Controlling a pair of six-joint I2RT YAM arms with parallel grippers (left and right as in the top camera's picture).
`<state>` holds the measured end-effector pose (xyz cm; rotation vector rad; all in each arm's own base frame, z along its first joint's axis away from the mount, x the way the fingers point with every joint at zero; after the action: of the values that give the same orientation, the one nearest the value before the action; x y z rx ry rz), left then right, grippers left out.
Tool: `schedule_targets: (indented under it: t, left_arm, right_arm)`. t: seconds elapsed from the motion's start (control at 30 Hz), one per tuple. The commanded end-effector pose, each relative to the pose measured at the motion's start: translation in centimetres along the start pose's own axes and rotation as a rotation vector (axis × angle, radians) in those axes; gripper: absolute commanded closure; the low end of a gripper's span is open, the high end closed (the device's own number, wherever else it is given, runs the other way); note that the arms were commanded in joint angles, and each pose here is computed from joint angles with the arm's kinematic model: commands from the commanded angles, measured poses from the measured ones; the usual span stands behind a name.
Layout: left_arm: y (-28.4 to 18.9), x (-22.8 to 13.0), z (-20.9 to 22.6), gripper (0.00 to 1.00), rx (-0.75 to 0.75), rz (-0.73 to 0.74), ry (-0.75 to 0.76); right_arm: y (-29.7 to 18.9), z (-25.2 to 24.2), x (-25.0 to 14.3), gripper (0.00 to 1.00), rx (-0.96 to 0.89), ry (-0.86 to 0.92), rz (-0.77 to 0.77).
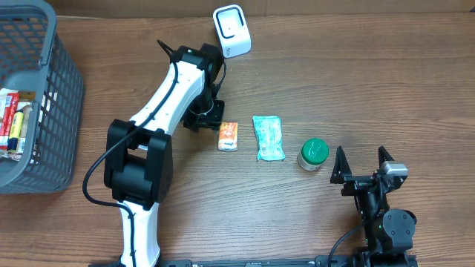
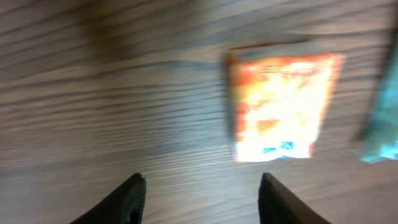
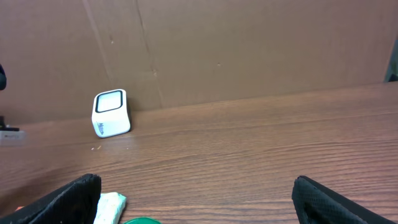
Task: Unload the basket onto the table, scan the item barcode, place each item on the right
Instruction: 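Lower the left gripper onto the small orange box and grasp it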
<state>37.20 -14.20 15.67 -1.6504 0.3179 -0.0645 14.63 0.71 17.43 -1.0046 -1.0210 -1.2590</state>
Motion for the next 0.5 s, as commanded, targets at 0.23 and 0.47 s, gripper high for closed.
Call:
schedule_targets:
  t: [0.23,0.47]
  left_arm:
    - [-0.4,0.2,-3.0,0.53,0.014,-0.079,-0.008]
    - [1.2,-0.2,-4.8,0.49,0.111,-0.098,-0.013]
  right_arm:
    - [0.0,-0.1,-0.2,0.0,-0.003,-0.003,-0.006]
    - [0.0,-0.1,-0.2,0.0,-0.003,-0.003,-0.006]
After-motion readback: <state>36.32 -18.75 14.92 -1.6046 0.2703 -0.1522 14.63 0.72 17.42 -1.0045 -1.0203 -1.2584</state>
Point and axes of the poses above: each gripper's point midway between its finger pads, its own y axis out along the fingers, its own z axis along the line the jaws close on, x = y × z, the point moved 10 cm from there along -y, back along the fingers, and after that the axes turned 6 degrees about y, right-handed, at the moved point
